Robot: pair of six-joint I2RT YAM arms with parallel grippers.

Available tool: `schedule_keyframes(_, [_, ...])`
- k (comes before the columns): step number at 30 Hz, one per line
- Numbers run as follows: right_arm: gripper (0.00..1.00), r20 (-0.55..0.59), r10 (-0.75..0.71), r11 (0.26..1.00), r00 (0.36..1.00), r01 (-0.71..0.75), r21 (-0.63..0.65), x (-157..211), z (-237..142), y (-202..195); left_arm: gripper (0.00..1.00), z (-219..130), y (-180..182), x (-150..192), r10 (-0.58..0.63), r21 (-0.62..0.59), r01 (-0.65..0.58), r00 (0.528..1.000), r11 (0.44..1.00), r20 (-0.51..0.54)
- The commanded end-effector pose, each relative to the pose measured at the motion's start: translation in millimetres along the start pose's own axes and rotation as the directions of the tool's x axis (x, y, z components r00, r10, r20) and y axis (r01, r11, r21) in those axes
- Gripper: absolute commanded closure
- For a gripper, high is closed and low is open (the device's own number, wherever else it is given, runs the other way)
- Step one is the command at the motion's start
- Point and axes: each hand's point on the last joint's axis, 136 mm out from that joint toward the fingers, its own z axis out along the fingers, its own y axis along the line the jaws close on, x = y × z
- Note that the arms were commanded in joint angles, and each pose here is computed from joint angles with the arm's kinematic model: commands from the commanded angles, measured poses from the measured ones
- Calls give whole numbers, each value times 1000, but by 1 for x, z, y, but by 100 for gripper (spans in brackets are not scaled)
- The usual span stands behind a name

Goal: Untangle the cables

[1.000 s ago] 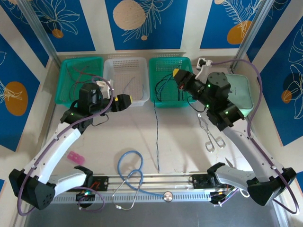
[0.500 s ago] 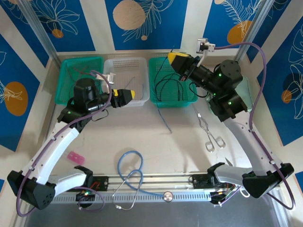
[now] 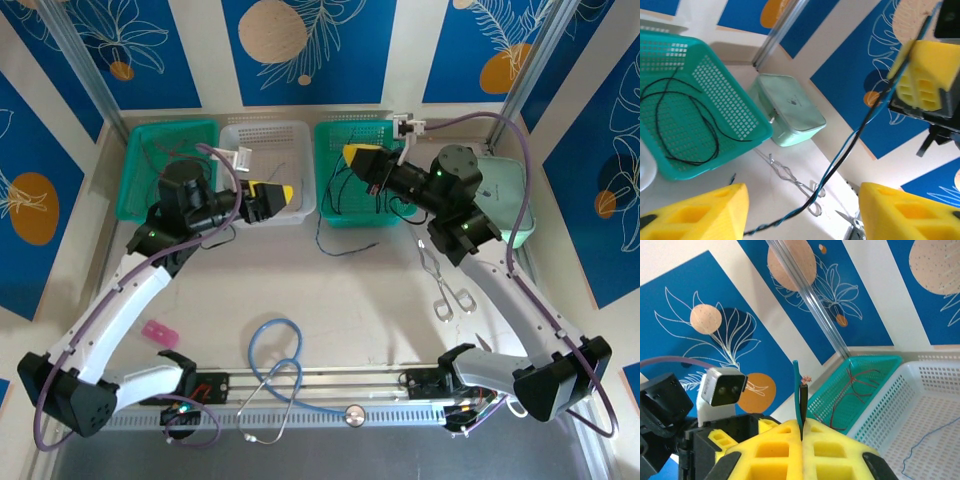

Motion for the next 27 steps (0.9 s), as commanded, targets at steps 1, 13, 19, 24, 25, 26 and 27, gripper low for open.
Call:
schedule_keyframes(1, [100,5,-39,998,999,39,-46,-1,-6,16,44,6,-36,-18,66,115,-70,997,991,40])
schedule_keyframes(13, [100,-57,-75,978,996,62,-201,12,-6,51,65,33,-71,-18,78,268,-74,997,961,-3])
schedule_keyframes(19, [100,-61,-86,970,994,70,-231,8,-6,61,76,41,-71,0,106,244,-90,993,966,-56])
schedule_keyframes(24, [100,-56,-96,969,994,80,-232,6,-6,62,77,42,-71,3,109,239,-92,992,967,-58])
schedule_keyframes(25, [100,-56,-95,969,994,80,-233,6,-6,62,77,42,-72,2,109,240,-93,993,966,-54])
schedule_keyframes(26, [100,-59,-92,970,994,76,-233,7,-5,61,77,42,-72,1,110,242,-94,993,966,-51])
schedule_keyframes(27, [100,-63,-91,969,994,73,-235,7,-5,61,76,42,-74,0,111,247,-96,993,964,-47])
